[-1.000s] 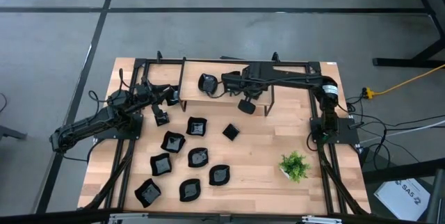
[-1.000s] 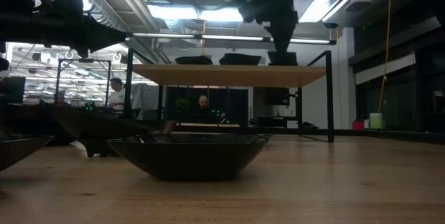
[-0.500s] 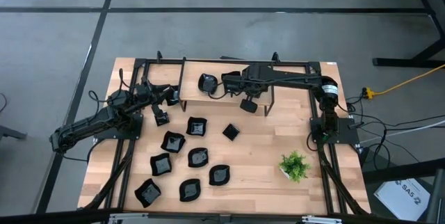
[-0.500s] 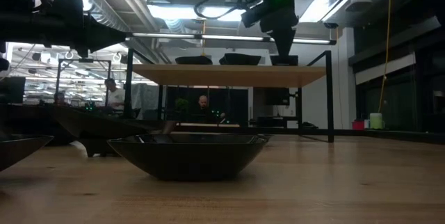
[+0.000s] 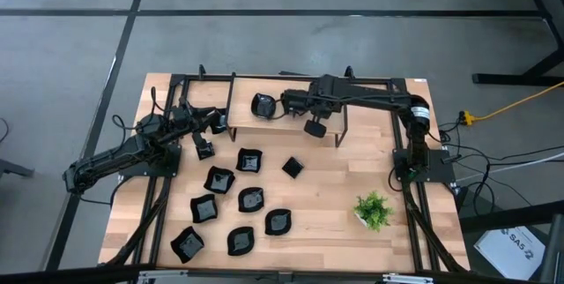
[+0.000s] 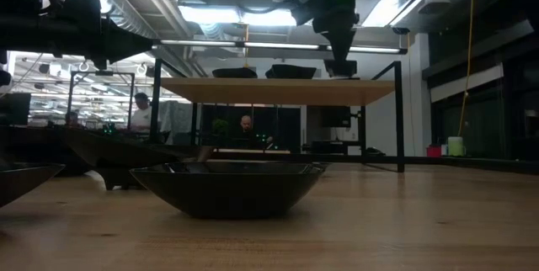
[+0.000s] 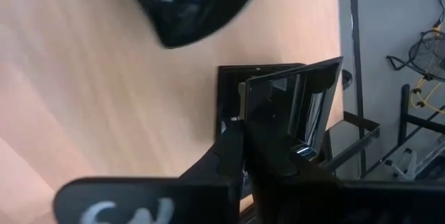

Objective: Pick & Place Mini shaped plates
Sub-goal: Stack the square plate on top of the square plate on the shelf

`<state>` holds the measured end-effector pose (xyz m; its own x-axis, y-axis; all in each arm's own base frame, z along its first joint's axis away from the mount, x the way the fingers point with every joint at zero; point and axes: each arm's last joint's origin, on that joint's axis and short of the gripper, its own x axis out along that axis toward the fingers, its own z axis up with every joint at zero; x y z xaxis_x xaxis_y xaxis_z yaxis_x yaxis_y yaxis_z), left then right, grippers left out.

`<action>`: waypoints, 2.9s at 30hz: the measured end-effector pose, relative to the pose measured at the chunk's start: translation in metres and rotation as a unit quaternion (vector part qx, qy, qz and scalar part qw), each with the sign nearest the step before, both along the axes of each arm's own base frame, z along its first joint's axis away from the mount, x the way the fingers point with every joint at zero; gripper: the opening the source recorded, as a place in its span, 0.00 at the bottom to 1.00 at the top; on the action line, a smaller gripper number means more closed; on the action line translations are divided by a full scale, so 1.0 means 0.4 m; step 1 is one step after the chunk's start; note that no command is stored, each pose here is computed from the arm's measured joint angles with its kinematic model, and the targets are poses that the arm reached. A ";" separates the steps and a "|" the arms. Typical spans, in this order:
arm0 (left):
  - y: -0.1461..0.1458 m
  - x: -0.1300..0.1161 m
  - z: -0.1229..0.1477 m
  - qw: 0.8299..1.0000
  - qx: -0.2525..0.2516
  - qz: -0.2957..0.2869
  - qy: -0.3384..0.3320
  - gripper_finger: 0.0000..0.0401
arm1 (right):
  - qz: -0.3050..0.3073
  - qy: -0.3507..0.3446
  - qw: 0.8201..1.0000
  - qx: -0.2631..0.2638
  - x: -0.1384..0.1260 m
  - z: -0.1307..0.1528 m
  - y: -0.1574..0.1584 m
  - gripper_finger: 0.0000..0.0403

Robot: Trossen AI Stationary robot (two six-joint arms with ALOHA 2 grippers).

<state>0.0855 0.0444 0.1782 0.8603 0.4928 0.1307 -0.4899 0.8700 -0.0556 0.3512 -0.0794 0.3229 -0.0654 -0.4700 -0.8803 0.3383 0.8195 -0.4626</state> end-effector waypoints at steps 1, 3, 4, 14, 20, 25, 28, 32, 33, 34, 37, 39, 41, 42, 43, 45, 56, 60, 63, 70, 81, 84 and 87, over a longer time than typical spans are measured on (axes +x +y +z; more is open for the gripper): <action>0.000 0.000 0.000 1.000 0.000 0.000 0.000 0.21 | -0.004 0.000 1.000 0.000 -0.002 0.000 -0.007 0.05; 0.000 0.000 0.000 1.000 0.000 0.000 0.000 0.21 | -0.013 -0.002 1.000 0.000 -0.004 0.000 -0.018 0.05; 0.000 0.000 0.000 1.000 0.000 0.000 0.000 0.21 | -0.017 -0.003 1.000 0.005 -0.006 0.000 -0.023 0.05; 0.000 0.000 0.000 1.000 0.000 0.000 0.000 0.21 | -0.039 -0.016 0.998 0.054 -0.013 -0.003 -0.049 0.03; 0.000 0.000 0.000 1.000 0.000 0.000 0.000 0.21 | -0.039 -0.016 0.998 0.054 -0.015 -0.002 -0.052 0.04; 0.000 0.000 0.000 1.000 0.000 0.000 0.000 0.21 | -0.029 -0.011 0.998 0.055 -0.015 -0.003 -0.052 0.03; 0.000 0.000 0.000 1.000 0.000 0.000 0.000 0.21 | -0.025 -0.009 0.998 0.056 -0.015 -0.002 -0.052 0.04; 0.000 0.000 0.000 1.000 0.000 0.000 0.000 0.21 | -0.018 -0.007 0.998 0.060 -0.015 -0.002 -0.052 0.07; 0.000 0.000 0.000 1.000 0.000 0.000 0.000 0.21 | -0.016 -0.008 0.998 0.065 -0.015 -0.002 -0.051 0.08; 0.000 0.000 0.000 1.000 0.000 0.000 0.000 0.21 | -0.014 -0.008 0.997 0.071 -0.015 -0.002 -0.050 0.08; 0.000 0.000 0.000 1.000 0.000 0.000 0.000 0.21 | -0.019 -0.013 0.996 0.081 -0.015 -0.003 -0.049 0.11; 0.000 0.000 0.000 1.000 0.000 0.000 0.000 0.21 | -0.020 -0.015 0.996 0.087 -0.014 -0.003 -0.048 0.12; 0.000 0.000 0.000 1.000 0.000 0.000 0.000 0.21 | -0.019 -0.015 0.996 0.086 -0.014 -0.003 -0.048 0.13; 0.000 0.000 0.000 1.000 0.000 0.000 0.000 0.21 | -0.019 -0.015 0.996 0.086 -0.014 -0.003 -0.048 0.14; 0.000 0.000 0.000 1.000 0.000 0.000 0.000 0.21 | -0.019 -0.015 0.996 0.086 -0.014 -0.003 -0.048 0.14; 0.000 0.000 0.000 1.000 0.000 0.000 0.000 0.21 | -0.016 -0.014 0.996 0.087 -0.014 -0.003 -0.048 0.15; 0.000 0.000 0.000 1.000 0.000 0.000 0.000 0.21 | 0.015 -0.024 0.987 0.159 -0.003 -0.006 -0.002 0.16; 0.000 0.000 0.000 1.000 0.000 0.000 0.000 0.21 | 0.053 -0.012 0.990 0.133 0.006 -0.005 0.030 0.16; 0.000 0.000 0.000 1.000 0.000 0.000 0.000 0.21 | 0.088 0.004 0.991 0.103 0.011 -0.004 0.058 0.16; 0.000 0.000 0.000 1.000 0.000 0.000 0.000 0.21 | 0.165 0.019 0.984 0.065 0.020 0.004 0.110 0.16; 0.000 0.000 0.000 1.000 0.000 0.000 0.000 0.21 | 0.233 -0.126 0.956 0.128 -0.028 0.120 0.129 0.16; 0.000 0.000 0.000 1.000 0.000 0.000 0.000 0.21 | 0.236 -0.140 0.953 0.125 -0.035 0.134 0.134 0.16; 0.000 0.000 0.000 1.000 0.000 0.000 0.000 0.21 | 0.247 -0.143 0.950 0.122 -0.033 0.137 0.138 0.16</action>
